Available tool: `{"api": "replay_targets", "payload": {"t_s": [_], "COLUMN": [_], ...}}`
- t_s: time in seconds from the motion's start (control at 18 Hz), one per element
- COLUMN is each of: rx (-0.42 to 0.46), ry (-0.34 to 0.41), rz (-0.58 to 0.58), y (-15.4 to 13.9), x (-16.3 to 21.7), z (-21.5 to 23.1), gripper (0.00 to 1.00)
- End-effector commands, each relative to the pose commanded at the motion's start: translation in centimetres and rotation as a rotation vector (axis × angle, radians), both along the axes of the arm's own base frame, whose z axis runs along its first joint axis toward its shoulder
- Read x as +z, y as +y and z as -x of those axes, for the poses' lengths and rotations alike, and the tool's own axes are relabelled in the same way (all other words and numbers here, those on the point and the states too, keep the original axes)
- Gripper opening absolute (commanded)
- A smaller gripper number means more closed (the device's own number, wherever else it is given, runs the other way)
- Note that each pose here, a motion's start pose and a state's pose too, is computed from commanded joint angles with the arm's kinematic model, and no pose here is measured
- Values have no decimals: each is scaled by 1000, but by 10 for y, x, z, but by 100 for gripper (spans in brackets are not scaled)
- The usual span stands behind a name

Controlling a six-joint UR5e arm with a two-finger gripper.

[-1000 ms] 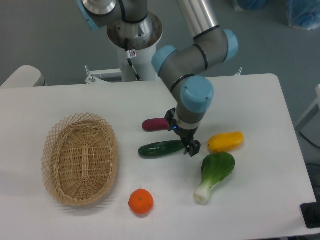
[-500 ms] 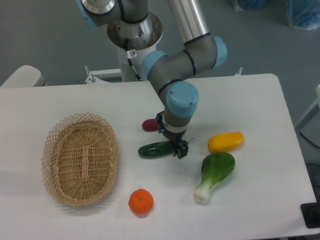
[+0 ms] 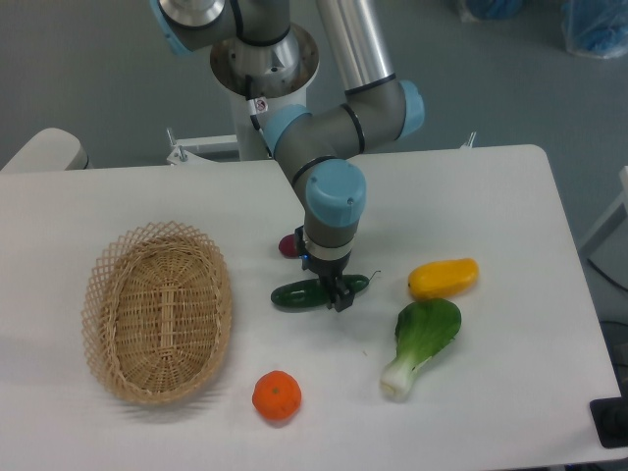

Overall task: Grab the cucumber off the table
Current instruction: 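Lower the gripper onto the cucumber and close it, then lift the cucumber and carry it toward the bok choy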

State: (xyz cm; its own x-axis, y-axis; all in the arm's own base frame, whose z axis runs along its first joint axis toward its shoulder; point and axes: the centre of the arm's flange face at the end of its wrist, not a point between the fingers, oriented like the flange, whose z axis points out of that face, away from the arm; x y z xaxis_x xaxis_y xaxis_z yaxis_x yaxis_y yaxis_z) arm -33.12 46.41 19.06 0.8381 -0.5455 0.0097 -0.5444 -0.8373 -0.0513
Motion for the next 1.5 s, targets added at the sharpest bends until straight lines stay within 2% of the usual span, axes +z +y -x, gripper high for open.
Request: {"api": "replay_targets", "payload": {"t_s": [0.11,0.28,0.44,0.61,0.83,1.22,1.5], "rx": [8,23,34,37,34,84,89], "ry": [2,7,13,35,96,86,86], "rz": [-1,-6,-10,-29,-77,-65,-65], "y": [3,5,7,13,26,27,50], "x": [-1,1,4,17,59,109,135], "z": [-2,-1,1,9,37,89,124], "gripper": [54,40,36,36,37,36,36]}}
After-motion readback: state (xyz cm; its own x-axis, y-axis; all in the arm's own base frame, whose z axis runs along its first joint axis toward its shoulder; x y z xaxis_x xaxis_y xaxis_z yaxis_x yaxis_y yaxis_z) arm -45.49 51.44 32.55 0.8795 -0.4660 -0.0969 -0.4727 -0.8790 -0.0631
